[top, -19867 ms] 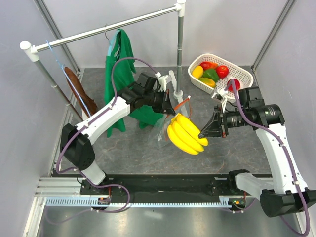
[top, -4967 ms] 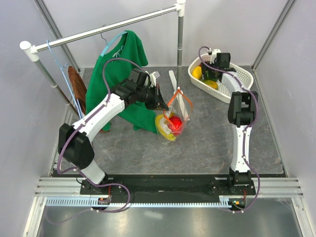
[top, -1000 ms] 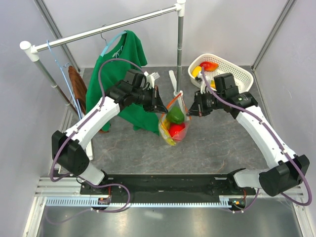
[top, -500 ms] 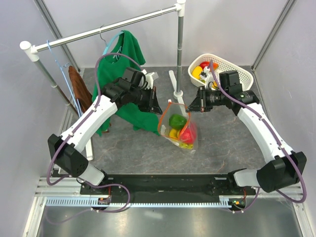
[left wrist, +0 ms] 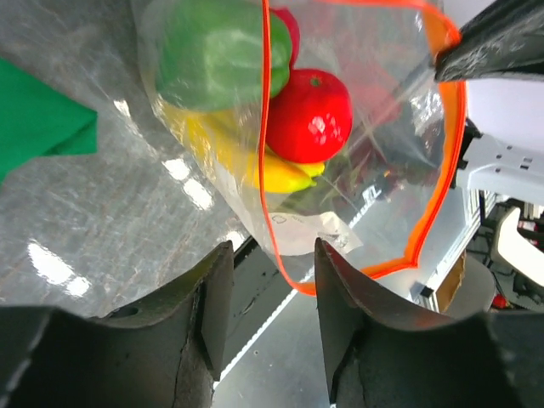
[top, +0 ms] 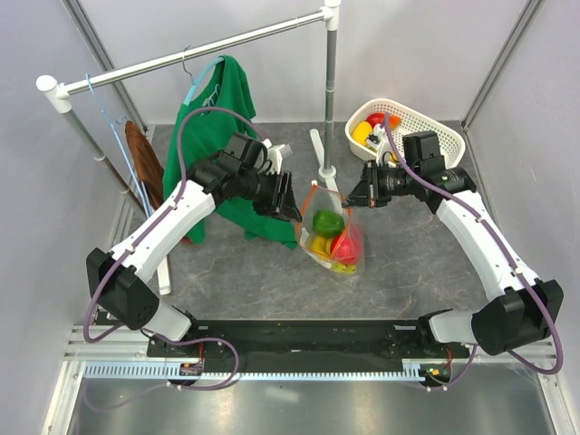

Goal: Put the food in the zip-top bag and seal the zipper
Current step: Adjust the zipper food storage bag at the center of the board.

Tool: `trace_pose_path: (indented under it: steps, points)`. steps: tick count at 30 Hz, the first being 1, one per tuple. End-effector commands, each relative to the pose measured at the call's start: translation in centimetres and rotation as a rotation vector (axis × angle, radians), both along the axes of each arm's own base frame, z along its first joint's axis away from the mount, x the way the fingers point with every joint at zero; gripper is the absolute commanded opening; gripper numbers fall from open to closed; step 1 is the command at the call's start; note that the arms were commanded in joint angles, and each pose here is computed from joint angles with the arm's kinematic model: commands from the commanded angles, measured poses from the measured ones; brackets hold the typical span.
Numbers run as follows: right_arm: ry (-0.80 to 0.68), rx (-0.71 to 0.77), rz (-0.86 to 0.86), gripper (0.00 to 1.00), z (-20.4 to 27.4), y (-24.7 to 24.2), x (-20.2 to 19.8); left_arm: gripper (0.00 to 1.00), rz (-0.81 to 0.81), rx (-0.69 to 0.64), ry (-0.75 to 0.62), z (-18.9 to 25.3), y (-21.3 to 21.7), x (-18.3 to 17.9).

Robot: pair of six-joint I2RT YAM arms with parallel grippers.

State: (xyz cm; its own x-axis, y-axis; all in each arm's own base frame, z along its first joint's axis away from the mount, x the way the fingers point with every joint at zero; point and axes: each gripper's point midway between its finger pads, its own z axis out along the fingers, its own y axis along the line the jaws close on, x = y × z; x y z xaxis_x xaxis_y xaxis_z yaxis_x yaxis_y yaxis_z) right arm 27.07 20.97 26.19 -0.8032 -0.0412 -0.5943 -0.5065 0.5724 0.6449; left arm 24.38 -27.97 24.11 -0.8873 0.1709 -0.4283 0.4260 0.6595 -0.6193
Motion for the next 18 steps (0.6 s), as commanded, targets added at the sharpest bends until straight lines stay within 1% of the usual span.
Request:
trace_pose_path:
  steps: [1, 3, 5, 6, 7, 8, 9, 11, 12, 13, 15, 16, 17, 18]
  points:
    - [-0.049, -0.002, 0.004, 0.0, 0.5, -0.3, -0.4, 0.5, -0.047, -0.028, 0.029, -0.6, -0.9, -1.8]
    - [-0.059, -0.006, 0.002, 0.0, 0.6, -0.4, -0.4, 0.5, -0.072, 0.001, 0.037, -1.9, -1.4, -2.2]
    - [-0.065, -0.012, 0.004, 0.0, 0.5, -0.5, -0.5, 0.44, -0.08, 0.012, 0.045, -2.4, -1.5, -2.5]
    - [-0.072, -0.015, 0.006, 0.0, 0.5, -0.6, -0.5, 0.29, -0.085, 0.013, 0.037, -2.3, -1.5, -2.3]
    - [-0.085, -0.019, 0.005, 0.0, 0.7, -0.6, -0.4, 0.18, -0.09, 0.009, 0.024, -2.0, -1.7, -2.1]
    - [-0.103, -0.026, 0.004, 0.0, 0.8, -0.7, -0.3, 0.08, -0.096, 0.003, 0.009, -1.5, -1.8, -1.9]
    - [-0.117, -0.042, -0.008, 0.0, 0.8, -0.9, 0.0, 0.02, -0.107, -0.024, -0.031, 0.0, -2.2, -1.5]
    - [-0.154, -0.066, -0.014, 0.0, 1.1, -1.2, 0.8, 0.02, -0.111, -0.055, -0.065, 1.8, -2.5, -1.3]
    - [-0.187, -0.095, -0.045, 0.01, 1.5, -1.6, 1.8, 0.02, -0.107, -0.07, -0.082, 2.6, -2.7, -1.0]
    - [-0.195, -0.121, -0.061, 0.09, 1.2, -1.9, 2.8, 0.02, -0.104, -0.072, -0.084, 2.8, -2.8, -0.9]
    - [-0.232, -0.121, -0.118, 0.19, 2.3, -3.4, 5.2, 0.02, -0.103, -0.064, -0.075, 2.4, -2.9, -0.7]
    - [-0.218, -0.113, -0.134, 0.41, 1.9, -4.0, 6.6, 0.02, -0.103, -0.062, -0.074, 2.2, -2.9, -0.6]
    - [-0.229, -0.102, -0.186, 0.55, 2.4, -5.6, 8.3, 0.02, -0.099, -0.058, -0.066, 2.0, -3.0, -0.5]
    - [-0.253, -0.091, -0.205, 0.75, 3.4, -6.3, 9.6, 0.02, -0.098, -0.06, -0.06, 1.9, -3.1, -0.4]
